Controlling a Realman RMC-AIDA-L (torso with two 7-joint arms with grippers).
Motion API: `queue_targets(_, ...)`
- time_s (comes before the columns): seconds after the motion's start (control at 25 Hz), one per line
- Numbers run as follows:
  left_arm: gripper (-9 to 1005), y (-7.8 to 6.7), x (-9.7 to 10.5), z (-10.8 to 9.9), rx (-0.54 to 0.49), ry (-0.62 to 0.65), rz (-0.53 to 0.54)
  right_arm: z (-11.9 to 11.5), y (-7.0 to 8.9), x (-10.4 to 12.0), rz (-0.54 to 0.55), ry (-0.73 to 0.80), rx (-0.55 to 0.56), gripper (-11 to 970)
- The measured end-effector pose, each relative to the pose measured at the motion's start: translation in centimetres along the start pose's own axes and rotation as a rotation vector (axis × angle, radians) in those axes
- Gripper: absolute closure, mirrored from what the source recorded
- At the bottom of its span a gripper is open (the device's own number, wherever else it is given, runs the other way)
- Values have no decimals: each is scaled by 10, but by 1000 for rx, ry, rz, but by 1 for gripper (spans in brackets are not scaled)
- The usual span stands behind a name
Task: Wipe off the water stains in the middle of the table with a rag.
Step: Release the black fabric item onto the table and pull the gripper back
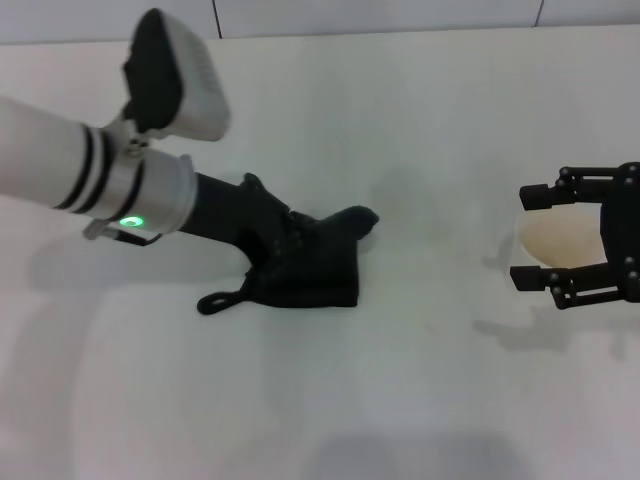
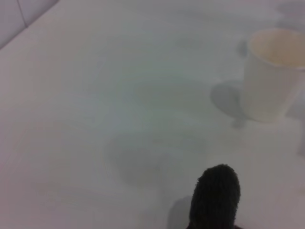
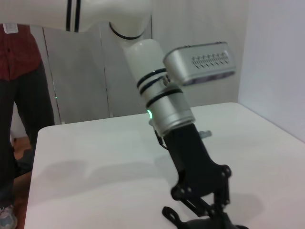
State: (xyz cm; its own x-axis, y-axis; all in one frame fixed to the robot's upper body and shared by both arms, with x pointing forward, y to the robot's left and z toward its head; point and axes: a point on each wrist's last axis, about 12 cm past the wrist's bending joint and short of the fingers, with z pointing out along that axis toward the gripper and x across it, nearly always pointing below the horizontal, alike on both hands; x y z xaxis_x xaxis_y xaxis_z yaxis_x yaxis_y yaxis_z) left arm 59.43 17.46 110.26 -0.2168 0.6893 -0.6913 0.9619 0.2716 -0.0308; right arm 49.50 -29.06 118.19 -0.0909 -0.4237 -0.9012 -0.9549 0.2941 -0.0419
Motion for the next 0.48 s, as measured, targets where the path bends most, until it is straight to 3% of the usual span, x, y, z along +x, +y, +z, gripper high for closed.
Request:
queue_targets(0.32, 955, -9, 33, -38, 10, -92, -67, 2, -1, -1, -3, -3, 2, 144)
queue_targets(0.48, 955, -15, 45, -45, 32, -115, -90, 4, -2, -2, -4, -7, -2, 144)
